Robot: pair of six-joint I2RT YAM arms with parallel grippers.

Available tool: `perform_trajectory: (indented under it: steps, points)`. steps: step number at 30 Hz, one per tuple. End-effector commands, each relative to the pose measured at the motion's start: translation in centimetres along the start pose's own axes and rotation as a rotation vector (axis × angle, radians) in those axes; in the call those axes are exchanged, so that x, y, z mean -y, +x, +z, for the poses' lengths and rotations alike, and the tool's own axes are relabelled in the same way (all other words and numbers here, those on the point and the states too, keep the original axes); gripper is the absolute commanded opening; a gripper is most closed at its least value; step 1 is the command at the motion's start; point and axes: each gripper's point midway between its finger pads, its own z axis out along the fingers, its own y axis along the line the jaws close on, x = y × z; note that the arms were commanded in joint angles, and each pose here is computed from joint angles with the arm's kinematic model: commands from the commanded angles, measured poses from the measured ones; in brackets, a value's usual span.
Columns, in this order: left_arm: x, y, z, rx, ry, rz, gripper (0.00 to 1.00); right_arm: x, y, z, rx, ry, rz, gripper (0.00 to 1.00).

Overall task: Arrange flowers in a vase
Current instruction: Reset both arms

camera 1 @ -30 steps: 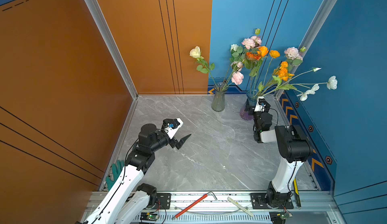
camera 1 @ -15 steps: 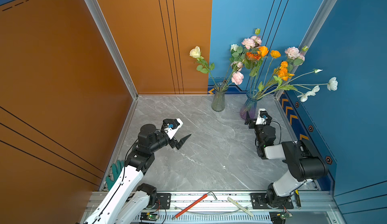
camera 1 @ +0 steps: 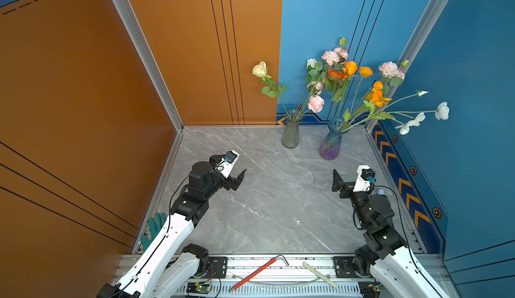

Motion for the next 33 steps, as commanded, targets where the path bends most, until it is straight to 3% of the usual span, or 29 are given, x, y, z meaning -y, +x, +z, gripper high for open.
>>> perform_trajectory:
  steps: [1, 5, 9, 14, 20, 23, 27, 29, 33]
  points:
    - [-5.0, 2.2, 0.2, -0.137, -0.250, -0.075, 0.98, 2.9, 6.4, -1.3, -0.246, 0.096, 0.079, 1.00]
    - [-5.4, 3.8, 1.4, -0.199, -0.261, -0.121, 0.98, 4.7, 8.0, -0.7, -0.320, 0.124, 0.238, 1.00]
    - [-5.8, 5.5, 2.5, -0.271, -0.262, -0.185, 0.98, 7.3, 8.7, -0.2, -0.323, 0.208, 0.295, 1.00]
    - [-7.2, 7.2, 3.2, -0.285, -0.277, -0.324, 0.98, 8.7, 7.7, 1.8, -0.195, 0.237, 0.259, 1.00]
    - [-7.5, 9.2, 5.0, -0.237, -0.275, -0.473, 0.98, 10.2, 10.2, 3.3, -0.144, 0.331, 0.141, 1.00]
    - [-7.3, 9.6, 5.4, -0.251, -0.296, -0.357, 0.98, 9.3, 10.3, 4.3, -0.126, 0.281, 0.112, 1.00]
    - [-9.9, 12.4, 4.1, -0.266, -0.513, -0.315, 0.98, 7.6, 10.2, 5.7, -0.125, 0.241, 0.024, 1.00]
    - [-10.7, 12.8, 3.5, -0.220, -0.592, -0.319, 0.98, 6.9, 10.2, 6.6, -0.120, 0.214, -0.014, 1.00]
    - [-8.6, 14.4, 4.3, -0.129, -0.593, -0.295, 0.98, 5.2, 10.1, 8.4, -0.088, 0.126, -0.088, 1.00]
